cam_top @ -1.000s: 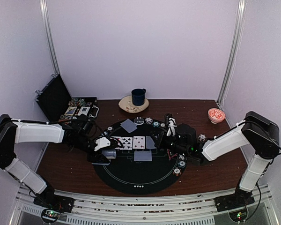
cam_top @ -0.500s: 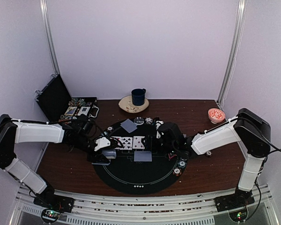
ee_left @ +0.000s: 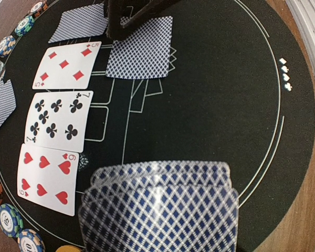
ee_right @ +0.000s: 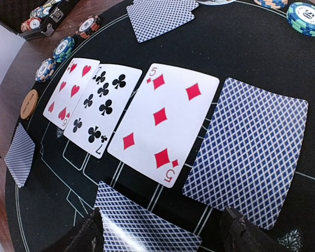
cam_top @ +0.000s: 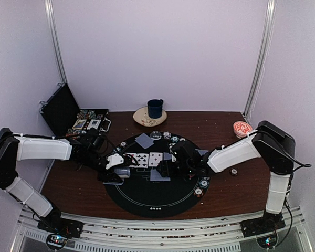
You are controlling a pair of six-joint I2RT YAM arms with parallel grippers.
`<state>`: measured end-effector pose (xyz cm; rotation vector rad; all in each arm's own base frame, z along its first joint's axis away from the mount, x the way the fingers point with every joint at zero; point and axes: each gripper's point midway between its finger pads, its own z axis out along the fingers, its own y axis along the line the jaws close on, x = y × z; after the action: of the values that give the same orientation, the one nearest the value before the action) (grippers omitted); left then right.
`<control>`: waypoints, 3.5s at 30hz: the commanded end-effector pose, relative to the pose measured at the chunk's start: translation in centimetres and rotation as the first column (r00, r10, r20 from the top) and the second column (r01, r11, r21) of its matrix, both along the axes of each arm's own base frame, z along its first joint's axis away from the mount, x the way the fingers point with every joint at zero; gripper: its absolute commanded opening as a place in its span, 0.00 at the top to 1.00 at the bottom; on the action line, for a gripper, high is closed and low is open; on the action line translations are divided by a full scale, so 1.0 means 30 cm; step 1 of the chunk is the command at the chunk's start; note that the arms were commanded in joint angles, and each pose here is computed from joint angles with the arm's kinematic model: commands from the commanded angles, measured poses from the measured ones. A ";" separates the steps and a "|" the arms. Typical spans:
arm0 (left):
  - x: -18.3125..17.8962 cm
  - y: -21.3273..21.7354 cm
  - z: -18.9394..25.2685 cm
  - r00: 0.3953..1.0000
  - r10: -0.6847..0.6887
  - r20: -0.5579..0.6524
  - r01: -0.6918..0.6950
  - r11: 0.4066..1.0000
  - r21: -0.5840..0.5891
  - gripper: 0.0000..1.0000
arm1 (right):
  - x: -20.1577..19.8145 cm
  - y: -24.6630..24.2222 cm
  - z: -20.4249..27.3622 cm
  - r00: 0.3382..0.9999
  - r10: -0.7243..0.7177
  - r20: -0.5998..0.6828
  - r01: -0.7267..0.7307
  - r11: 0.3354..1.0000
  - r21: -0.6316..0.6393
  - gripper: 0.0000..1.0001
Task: Distribute texas hold em gaming equipment
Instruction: Place the poker card on the poker table mat, then adjust the poker card on the poker table mat.
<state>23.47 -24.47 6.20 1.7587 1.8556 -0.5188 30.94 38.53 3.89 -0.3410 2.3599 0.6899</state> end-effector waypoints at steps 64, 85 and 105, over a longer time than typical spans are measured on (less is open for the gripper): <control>0.023 -0.024 0.043 0.999 -0.002 0.036 0.003 0.999 -0.035 0.62 | -0.126 0.077 -0.132 0.903 0.423 -0.073 -0.427 0.902 -0.063 0.10; 0.024 -0.024 0.048 0.999 -0.001 0.039 0.003 0.999 -0.036 0.62 | -0.277 0.067 -0.194 0.843 0.519 -0.141 -0.537 0.827 -0.167 0.37; 0.027 -0.023 0.042 0.999 0.003 0.040 -0.001 1.000 -0.030 0.62 | -0.363 0.087 -0.266 0.797 0.563 -0.220 -0.597 0.790 -0.141 0.66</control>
<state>23.53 -24.39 6.03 1.7579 1.8649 -0.5130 27.59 42.76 2.74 -0.9853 2.2341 0.7225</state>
